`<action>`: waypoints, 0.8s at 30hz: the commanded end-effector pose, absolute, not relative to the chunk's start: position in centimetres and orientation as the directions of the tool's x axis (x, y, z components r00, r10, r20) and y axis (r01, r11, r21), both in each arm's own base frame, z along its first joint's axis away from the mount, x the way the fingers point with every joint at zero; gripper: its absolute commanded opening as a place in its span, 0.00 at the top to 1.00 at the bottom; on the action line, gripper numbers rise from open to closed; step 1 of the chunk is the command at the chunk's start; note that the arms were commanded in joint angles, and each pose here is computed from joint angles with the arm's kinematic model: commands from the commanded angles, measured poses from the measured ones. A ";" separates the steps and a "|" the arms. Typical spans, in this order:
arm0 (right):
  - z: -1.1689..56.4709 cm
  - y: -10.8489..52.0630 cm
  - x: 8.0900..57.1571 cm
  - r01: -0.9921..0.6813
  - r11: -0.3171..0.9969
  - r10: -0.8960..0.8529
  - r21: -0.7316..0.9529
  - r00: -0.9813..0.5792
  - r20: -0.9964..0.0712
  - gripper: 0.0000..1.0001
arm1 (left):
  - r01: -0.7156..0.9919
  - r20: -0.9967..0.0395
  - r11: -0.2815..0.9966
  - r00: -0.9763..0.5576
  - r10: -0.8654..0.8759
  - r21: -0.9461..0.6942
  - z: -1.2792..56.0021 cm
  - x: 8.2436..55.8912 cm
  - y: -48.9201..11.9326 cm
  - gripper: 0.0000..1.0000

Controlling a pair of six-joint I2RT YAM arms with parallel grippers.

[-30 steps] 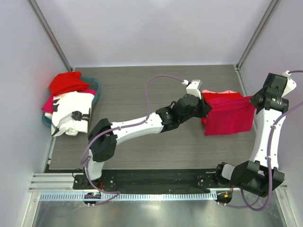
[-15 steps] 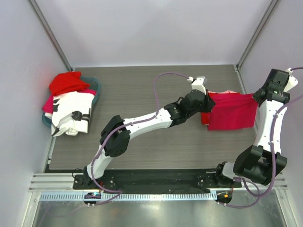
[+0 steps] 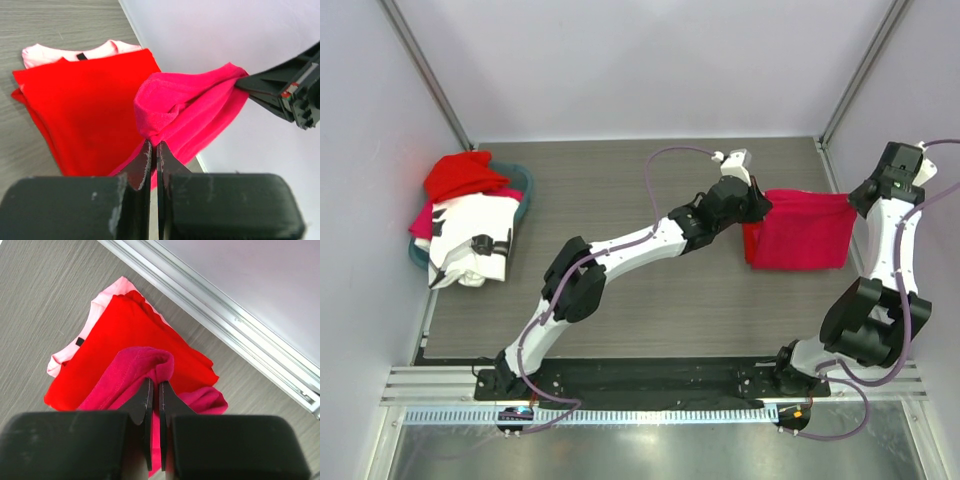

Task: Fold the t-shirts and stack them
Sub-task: Neatly place the folded tshirt to the corner

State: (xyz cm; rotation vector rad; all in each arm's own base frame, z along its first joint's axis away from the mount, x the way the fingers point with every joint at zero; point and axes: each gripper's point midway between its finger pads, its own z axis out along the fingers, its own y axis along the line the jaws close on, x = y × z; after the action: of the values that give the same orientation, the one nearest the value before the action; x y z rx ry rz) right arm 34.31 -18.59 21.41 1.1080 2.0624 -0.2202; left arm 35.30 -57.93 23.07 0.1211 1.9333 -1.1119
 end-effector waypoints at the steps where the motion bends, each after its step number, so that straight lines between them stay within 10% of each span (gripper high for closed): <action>1: 24.7 -20.8 36.9 0.762 0.595 0.598 0.257 -0.206 -0.775 0.99 | 0.455 -0.717 0.576 -0.583 -0.383 -0.679 24.5 38.2 -57.6 1.00; 20: 19.6 -23.0 46.2 0.706 0.620 0.653 0.342 -0.223 -0.723 0.99 | 0.374 -0.620 0.499 -0.543 -0.566 -0.782 20.0 48.0 -57.7 1.00; 24: 18.0 -23.0 48.6 0.678 0.633 0.669 0.374 -0.236 -0.705 0.76 | 0.352 -0.606 0.495 -0.510 -0.610 -0.794 18.6 50.1 -57.3 0.85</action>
State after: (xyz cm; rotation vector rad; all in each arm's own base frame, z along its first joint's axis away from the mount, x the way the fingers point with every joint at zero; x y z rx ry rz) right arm 45.11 -20.48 14.31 1.1161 2.1174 -0.0085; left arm 46.41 -59.01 15.42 -0.1084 1.8841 -1.1949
